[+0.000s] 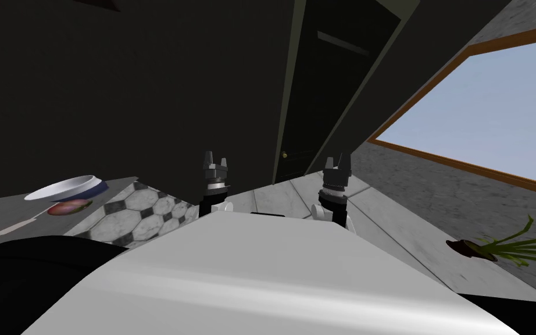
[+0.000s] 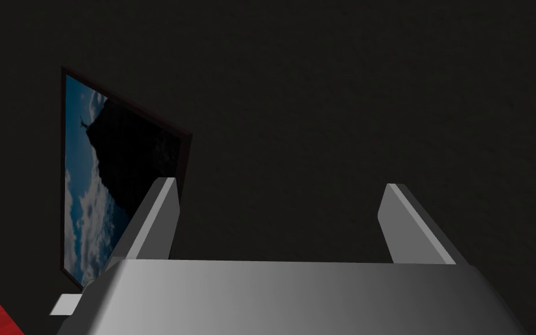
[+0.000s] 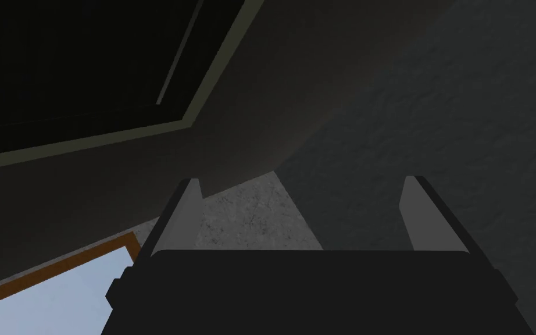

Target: Pull the door open

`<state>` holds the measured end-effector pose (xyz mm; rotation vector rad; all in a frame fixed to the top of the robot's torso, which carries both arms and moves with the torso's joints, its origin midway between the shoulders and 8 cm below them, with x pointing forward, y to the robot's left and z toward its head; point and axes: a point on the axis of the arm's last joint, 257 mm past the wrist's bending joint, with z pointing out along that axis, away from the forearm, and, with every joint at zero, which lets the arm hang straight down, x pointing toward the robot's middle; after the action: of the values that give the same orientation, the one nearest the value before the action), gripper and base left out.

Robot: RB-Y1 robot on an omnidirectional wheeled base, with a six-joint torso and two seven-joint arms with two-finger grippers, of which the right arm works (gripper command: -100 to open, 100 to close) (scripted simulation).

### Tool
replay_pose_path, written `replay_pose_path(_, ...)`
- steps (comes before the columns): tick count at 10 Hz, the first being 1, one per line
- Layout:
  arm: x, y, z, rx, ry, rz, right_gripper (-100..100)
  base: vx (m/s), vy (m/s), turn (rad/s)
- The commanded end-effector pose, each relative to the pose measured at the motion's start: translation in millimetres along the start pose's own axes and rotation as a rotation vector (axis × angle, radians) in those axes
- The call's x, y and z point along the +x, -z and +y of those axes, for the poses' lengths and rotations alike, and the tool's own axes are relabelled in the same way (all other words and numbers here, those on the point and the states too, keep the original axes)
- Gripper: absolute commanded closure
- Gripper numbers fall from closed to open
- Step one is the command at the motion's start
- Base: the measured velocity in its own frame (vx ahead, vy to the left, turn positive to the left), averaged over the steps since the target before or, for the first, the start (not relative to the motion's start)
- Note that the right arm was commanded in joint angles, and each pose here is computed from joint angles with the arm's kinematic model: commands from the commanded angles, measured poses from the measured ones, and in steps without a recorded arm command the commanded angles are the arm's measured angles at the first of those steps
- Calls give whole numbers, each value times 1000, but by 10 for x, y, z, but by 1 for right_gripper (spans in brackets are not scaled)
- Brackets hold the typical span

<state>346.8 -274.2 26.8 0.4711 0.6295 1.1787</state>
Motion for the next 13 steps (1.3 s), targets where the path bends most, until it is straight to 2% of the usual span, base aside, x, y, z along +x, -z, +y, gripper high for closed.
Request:
replay_pose_path(1,70,31,-138,17,35,17,-100,77,-8,21)
replay_pose_path(6,271,181,-611,72,167,87,-100,87,-14,29)
replay_pose_path(7,278,205,-654,83,166,89,-100,64,-9,14)
replay_pose_path(8,322,248,-764,96,195,107,-100,46,-3,19)
replay_pose_path(9,357,256,-811,94,226,121,-100,78,-6,30)
replay_pose_path(10,367,296,-877,110,225,125,-100,61,-7,13)
replay_pose_path(13,454,387,-1088,131,289,163,-100,47,-8,18)
